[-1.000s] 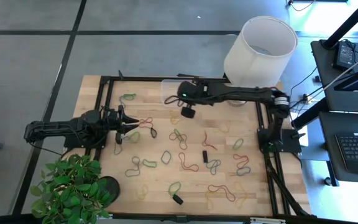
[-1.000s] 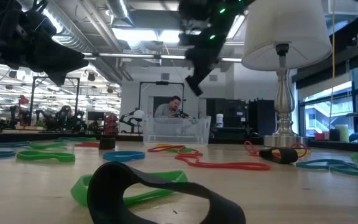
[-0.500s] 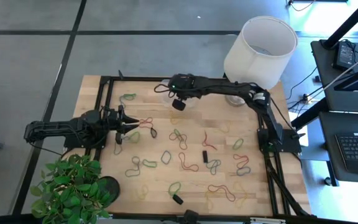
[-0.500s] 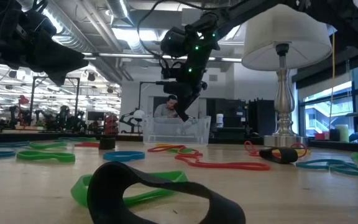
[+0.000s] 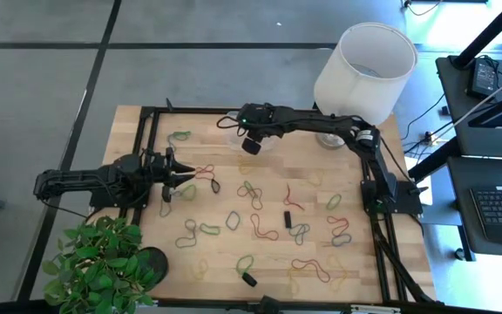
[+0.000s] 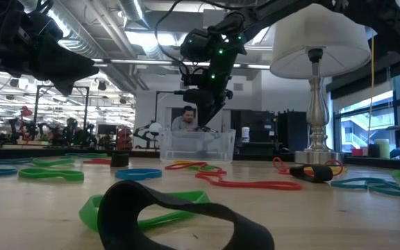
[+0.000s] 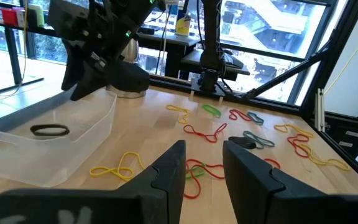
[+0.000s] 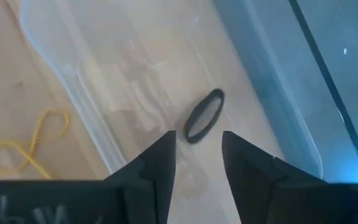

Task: Pick and place rubber bands into bin
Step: Put the blue rubber band into the transparent bin

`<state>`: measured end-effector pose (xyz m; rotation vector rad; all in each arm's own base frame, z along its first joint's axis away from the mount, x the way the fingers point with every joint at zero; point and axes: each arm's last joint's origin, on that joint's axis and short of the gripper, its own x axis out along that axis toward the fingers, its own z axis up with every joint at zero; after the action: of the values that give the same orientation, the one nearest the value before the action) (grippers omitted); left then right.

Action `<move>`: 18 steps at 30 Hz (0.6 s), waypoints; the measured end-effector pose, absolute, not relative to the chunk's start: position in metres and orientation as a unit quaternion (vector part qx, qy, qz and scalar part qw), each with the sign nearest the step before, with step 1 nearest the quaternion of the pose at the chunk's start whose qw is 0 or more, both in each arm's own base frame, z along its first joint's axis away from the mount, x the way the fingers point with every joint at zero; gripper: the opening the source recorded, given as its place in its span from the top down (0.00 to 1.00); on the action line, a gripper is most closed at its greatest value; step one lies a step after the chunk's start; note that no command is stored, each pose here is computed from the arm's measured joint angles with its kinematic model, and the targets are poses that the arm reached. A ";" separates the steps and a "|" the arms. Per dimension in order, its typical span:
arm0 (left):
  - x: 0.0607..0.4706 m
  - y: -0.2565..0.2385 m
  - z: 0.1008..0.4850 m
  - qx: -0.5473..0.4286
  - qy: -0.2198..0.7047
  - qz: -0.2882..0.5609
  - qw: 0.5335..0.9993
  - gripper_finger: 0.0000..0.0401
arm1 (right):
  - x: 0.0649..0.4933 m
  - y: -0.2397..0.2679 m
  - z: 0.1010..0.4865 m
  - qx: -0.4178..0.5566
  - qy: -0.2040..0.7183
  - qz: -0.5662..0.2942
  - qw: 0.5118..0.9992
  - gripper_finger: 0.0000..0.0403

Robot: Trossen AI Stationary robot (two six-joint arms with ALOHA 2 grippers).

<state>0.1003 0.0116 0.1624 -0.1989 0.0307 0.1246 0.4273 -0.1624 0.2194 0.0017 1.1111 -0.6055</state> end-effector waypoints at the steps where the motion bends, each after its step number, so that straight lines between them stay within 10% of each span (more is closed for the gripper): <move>1: 0.100 0.012 0.162 -0.099 0.015 0.062 0.993 0.75 | 0.426 -0.161 0.222 0.000 0.520 -0.282 0.806 0.67; 18: 0.100 0.012 0.162 -0.099 0.016 0.062 0.993 0.75 | 0.386 -0.062 0.272 -0.024 0.513 -0.216 0.830 0.97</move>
<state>0.1003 0.0116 0.1622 -0.1991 0.0313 0.1244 0.3865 -0.0625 0.2721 -0.0516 1.0888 -0.4577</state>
